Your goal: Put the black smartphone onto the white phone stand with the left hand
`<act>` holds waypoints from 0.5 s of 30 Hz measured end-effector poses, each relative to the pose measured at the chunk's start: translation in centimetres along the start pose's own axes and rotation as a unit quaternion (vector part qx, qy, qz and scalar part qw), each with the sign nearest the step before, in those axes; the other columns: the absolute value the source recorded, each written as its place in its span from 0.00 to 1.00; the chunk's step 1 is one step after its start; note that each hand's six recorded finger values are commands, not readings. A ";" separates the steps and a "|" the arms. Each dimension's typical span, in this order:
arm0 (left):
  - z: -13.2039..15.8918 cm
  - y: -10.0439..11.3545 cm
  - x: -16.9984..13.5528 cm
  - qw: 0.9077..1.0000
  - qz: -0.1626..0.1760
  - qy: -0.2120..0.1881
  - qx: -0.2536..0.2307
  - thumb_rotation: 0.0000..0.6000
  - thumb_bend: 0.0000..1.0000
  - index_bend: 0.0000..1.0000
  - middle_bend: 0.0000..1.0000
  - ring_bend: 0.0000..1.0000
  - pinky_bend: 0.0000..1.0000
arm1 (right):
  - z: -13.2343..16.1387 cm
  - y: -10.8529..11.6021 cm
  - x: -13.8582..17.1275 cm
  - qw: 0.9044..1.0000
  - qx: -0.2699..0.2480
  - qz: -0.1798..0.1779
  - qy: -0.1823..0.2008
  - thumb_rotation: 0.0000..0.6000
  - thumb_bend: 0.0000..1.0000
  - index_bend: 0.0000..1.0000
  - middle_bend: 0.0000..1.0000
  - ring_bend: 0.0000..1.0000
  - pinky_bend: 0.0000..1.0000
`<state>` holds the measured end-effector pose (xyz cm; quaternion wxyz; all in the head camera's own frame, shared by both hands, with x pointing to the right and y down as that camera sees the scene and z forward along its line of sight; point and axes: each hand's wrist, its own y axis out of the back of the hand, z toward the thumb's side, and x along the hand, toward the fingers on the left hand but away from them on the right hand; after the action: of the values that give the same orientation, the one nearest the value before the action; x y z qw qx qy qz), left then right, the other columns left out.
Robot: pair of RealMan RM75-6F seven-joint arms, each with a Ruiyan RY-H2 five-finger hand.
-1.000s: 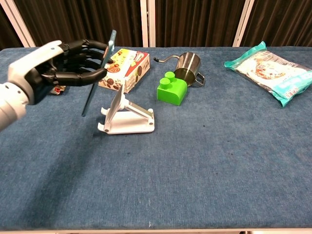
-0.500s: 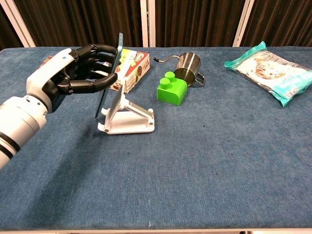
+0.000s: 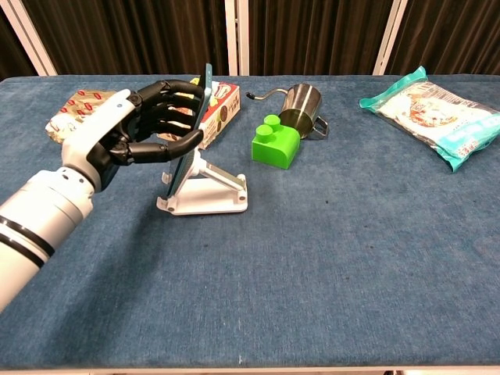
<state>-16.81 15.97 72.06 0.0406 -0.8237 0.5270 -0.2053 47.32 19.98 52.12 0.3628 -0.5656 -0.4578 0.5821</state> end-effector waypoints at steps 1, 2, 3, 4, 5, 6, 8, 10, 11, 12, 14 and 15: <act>0.0 0.0 0.0 1.000 0.001 -0.001 0.001 1.00 0.21 0.39 0.47 0.29 0.25 | 0.0 0.0 0.0 1.000 0.000 0.001 0.000 1.00 0.15 0.00 0.03 0.00 0.07; -0.1 0.0 0.0 1.000 0.001 -0.002 0.004 1.00 0.21 0.39 0.47 0.29 0.25 | 0.0 0.0 0.0 1.000 0.000 0.001 0.000 1.00 0.15 0.00 0.03 0.00 0.07; -0.2 0.0 0.0 1.000 0.002 -0.002 0.006 1.00 0.21 0.39 0.47 0.29 0.25 | 0.0 -0.1 0.0 1.000 0.000 0.001 0.000 1.00 0.15 0.00 0.03 0.00 0.07; -0.2 0.0 0.0 1.000 0.002 -0.003 0.008 1.00 0.21 0.39 0.47 0.29 0.25 | 0.0 -0.1 0.0 1.000 0.000 0.001 0.000 1.00 0.15 0.00 0.03 0.00 0.07; -0.3 -0.1 -0.1 1.000 0.001 -0.003 0.010 1.00 0.21 0.39 0.47 0.29 0.24 | 0.0 -0.1 0.0 1.000 0.000 0.001 0.000 1.00 0.15 0.00 0.03 0.00 0.07; -0.4 -0.1 -0.1 1.000 0.000 -0.002 0.012 1.00 0.21 0.39 0.46 0.29 0.22 | 0.0 -0.1 0.0 1.000 0.000 0.000 0.000 1.00 0.15 0.00 0.03 0.00 0.07; -0.6 -0.2 -0.2 1.000 -0.002 -0.001 0.017 1.00 0.20 0.39 0.42 0.26 0.18 | 0.0 -0.1 -0.1 1.000 0.001 0.000 -0.001 1.00 0.15 0.00 0.03 0.00 0.07; -0.8 -0.2 -0.3 1.000 -0.003 0.000 0.021 1.00 0.20 0.39 0.39 0.24 0.16 | 0.0 -0.1 -0.1 1.000 0.000 0.001 -0.001 1.00 0.15 0.00 0.03 0.00 0.07; -0.9 -0.3 -0.3 1.000 -0.003 0.000 0.022 1.00 0.19 0.39 0.39 0.24 0.16 | 0.0 -0.1 -0.1 1.000 0.000 0.001 -0.001 1.00 0.15 0.00 0.03 0.00 0.07; -0.9 -0.3 -0.4 1.000 -0.004 0.001 0.023 1.00 0.19 0.39 0.39 0.24 0.16 | 0.0 -0.1 -0.1 1.000 0.000 0.001 -0.001 1.00 0.15 0.00 0.03 0.00 0.07; -1.0 -0.4 -0.4 1.000 -0.005 0.003 0.022 1.00 0.18 0.38 0.39 0.24 0.16 | 0.0 -0.2 -0.1 1.000 -0.001 0.001 0.000 1.00 0.15 0.00 0.03 0.00 0.07; -1.0 -0.4 -0.5 1.000 -0.005 0.002 0.022 1.00 0.18 0.37 0.39 0.24 0.16 | 0.0 -0.2 -0.1 1.000 0.000 0.001 0.000 1.00 0.15 0.00 0.03 0.00 0.07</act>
<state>-17.04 16.69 72.95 0.0563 -0.8246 0.5185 -0.2190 47.27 19.89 52.33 0.3621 -0.5660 -0.4576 0.5824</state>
